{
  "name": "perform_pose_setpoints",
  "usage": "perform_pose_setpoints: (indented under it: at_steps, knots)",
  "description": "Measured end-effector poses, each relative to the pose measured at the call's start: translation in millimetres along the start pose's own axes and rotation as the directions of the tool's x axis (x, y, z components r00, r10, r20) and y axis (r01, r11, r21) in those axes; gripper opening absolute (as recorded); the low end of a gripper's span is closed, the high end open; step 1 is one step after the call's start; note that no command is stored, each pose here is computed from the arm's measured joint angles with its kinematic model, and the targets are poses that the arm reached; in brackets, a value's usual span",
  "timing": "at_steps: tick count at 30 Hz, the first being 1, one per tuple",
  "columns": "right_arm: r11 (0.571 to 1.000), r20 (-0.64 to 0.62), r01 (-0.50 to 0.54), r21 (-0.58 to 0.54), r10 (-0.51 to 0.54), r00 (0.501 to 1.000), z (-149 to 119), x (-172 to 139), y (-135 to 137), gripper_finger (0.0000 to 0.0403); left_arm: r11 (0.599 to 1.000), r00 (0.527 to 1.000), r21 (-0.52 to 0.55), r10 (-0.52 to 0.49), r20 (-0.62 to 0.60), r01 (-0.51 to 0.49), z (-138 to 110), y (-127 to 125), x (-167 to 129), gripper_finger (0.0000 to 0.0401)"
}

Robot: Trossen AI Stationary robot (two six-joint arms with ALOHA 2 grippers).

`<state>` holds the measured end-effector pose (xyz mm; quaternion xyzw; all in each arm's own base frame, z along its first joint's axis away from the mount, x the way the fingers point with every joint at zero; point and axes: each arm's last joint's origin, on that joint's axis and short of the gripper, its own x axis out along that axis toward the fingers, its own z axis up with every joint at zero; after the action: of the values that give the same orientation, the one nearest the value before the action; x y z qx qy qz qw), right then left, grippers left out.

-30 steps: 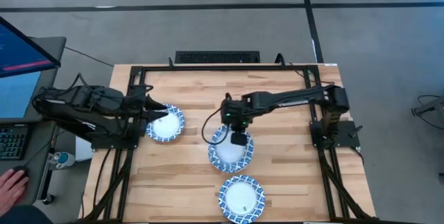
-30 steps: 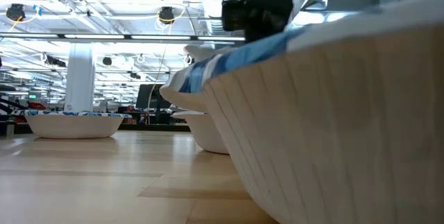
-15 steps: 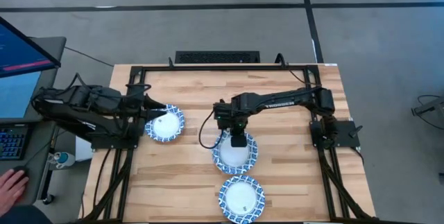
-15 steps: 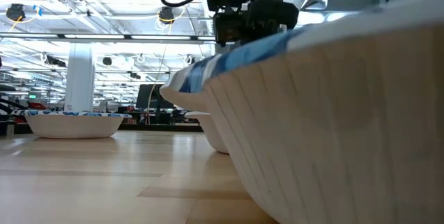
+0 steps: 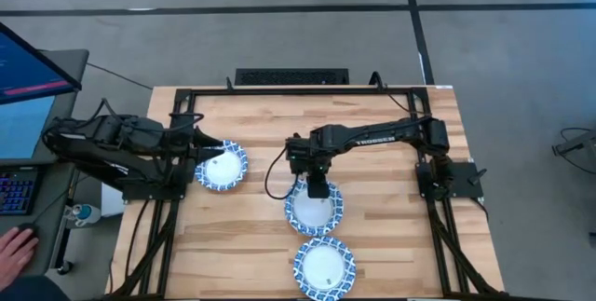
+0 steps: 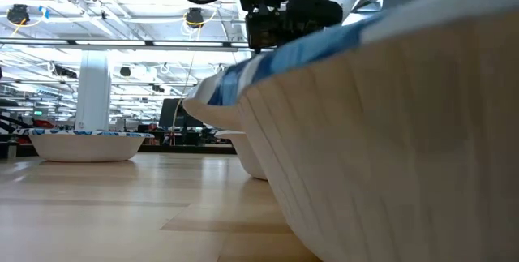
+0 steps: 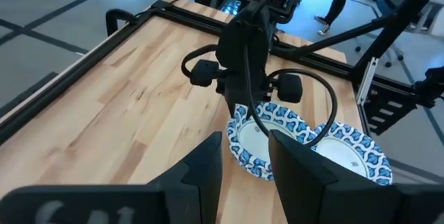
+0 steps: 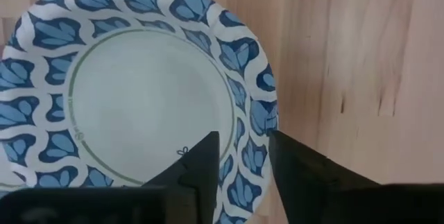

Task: Nest bowls inside each other
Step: Stack the blue patterned bowl on the blue patterned bowl

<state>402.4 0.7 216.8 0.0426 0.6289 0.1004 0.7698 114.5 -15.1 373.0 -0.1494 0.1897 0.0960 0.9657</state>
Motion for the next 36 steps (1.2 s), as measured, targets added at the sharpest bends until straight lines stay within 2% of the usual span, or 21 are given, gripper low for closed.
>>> perform_pose_setpoints:
  at_steps: [4,7,10,15,19,23,26,31,36]
  knots:
    - [1.0,0.002,0.001,-0.004,-0.001,1.0,5,-16,0,0.0156,0.999,1.0,-0.027,0.021,-0.005,-0.021,0,-1,3,0.0109]
    - [1.0,0.047,0.007,-0.012,-0.006,0.999,14,-37,2,0.0156,0.995,0.996,-0.068,0.073,-0.045,-0.076,-4,1,6,0.0109]
    - [0.997,0.161,0.026,-0.067,-0.015,0.987,23,-72,7,0.0151,0.977,0.982,-0.13,0.155,-0.109,-0.168,-11,3,12,0.0109]
    - [0.987,0.366,0.085,-0.134,-0.03,0.93,25,-135,18,0.014,0.938,0.951,-0.213,0.231,-0.207,-0.274,-19,4,22,0.0109]
    - [0.982,0.508,0.126,-0.14,-0.038,0.861,14,-178,25,0.0129,0.917,0.926,-0.235,0.256,-0.277,-0.323,-25,1,36,0.0109]
    - [0.979,0.587,0.155,-0.134,-0.048,0.808,-2,-210,29,0.0121,0.907,0.892,-0.241,0.236,-0.387,-0.344,-48,1,59,0.0109]
    - [0.978,0.595,0.172,-0.114,-0.071,0.8,-14,-223,29,0.0119,0.901,0.864,-0.262,0.196,-0.463,-0.345,-71,3,74,0.0109]
    - [0.976,0.588,0.198,-0.095,-0.105,0.802,-36,-243,24,0.0119,0.851,0.842,-0.343,0.191,-0.505,-0.398,-88,7,80,0.0109]
    - [0.975,0.588,0.209,-0.07,-0.129,0.798,-51,-256,19,0.0118,0.879,0.839,-0.301,0.176,-0.515,-0.369,-89,7,81,0.0109]
